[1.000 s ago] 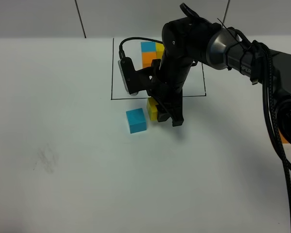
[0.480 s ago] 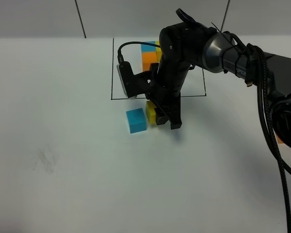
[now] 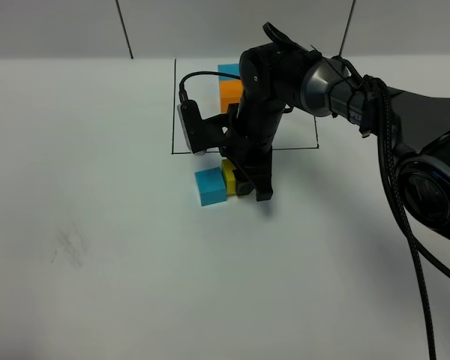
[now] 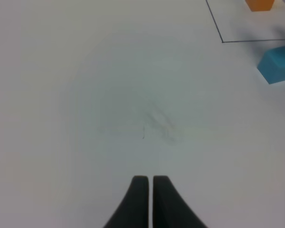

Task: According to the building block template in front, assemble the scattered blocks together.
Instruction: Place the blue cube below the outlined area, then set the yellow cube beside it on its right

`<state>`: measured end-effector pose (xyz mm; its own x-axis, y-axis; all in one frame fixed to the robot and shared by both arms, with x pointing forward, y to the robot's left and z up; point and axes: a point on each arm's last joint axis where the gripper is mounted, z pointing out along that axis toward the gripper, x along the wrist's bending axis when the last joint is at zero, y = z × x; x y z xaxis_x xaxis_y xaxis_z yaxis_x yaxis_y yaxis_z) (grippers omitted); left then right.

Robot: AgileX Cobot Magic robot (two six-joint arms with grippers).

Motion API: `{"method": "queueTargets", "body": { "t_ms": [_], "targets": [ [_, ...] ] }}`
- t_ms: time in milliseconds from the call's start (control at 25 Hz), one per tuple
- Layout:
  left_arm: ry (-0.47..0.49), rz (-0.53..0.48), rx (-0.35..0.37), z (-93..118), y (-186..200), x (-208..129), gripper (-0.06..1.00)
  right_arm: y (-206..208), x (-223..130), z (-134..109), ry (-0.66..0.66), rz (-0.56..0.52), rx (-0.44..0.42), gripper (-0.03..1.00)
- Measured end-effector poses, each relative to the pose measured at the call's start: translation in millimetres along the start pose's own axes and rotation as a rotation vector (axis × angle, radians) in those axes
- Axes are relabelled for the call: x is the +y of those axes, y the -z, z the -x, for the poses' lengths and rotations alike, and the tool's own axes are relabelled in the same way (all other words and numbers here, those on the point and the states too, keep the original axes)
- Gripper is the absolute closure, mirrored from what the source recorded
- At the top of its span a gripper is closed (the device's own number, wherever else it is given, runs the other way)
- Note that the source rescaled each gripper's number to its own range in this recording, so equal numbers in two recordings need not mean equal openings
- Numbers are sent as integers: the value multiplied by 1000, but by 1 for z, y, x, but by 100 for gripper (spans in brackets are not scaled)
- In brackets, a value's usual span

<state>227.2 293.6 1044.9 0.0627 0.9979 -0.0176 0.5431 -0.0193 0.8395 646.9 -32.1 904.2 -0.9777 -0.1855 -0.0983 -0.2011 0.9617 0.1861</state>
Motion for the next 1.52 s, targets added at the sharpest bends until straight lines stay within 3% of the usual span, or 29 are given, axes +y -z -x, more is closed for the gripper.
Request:
{"method": "queueTargets", "body": {
  "t_ms": [1520],
  "targets": [
    [0,0,0,0,0,0,94,-21,4,2,-136,-12,53,46]
  ]
}}
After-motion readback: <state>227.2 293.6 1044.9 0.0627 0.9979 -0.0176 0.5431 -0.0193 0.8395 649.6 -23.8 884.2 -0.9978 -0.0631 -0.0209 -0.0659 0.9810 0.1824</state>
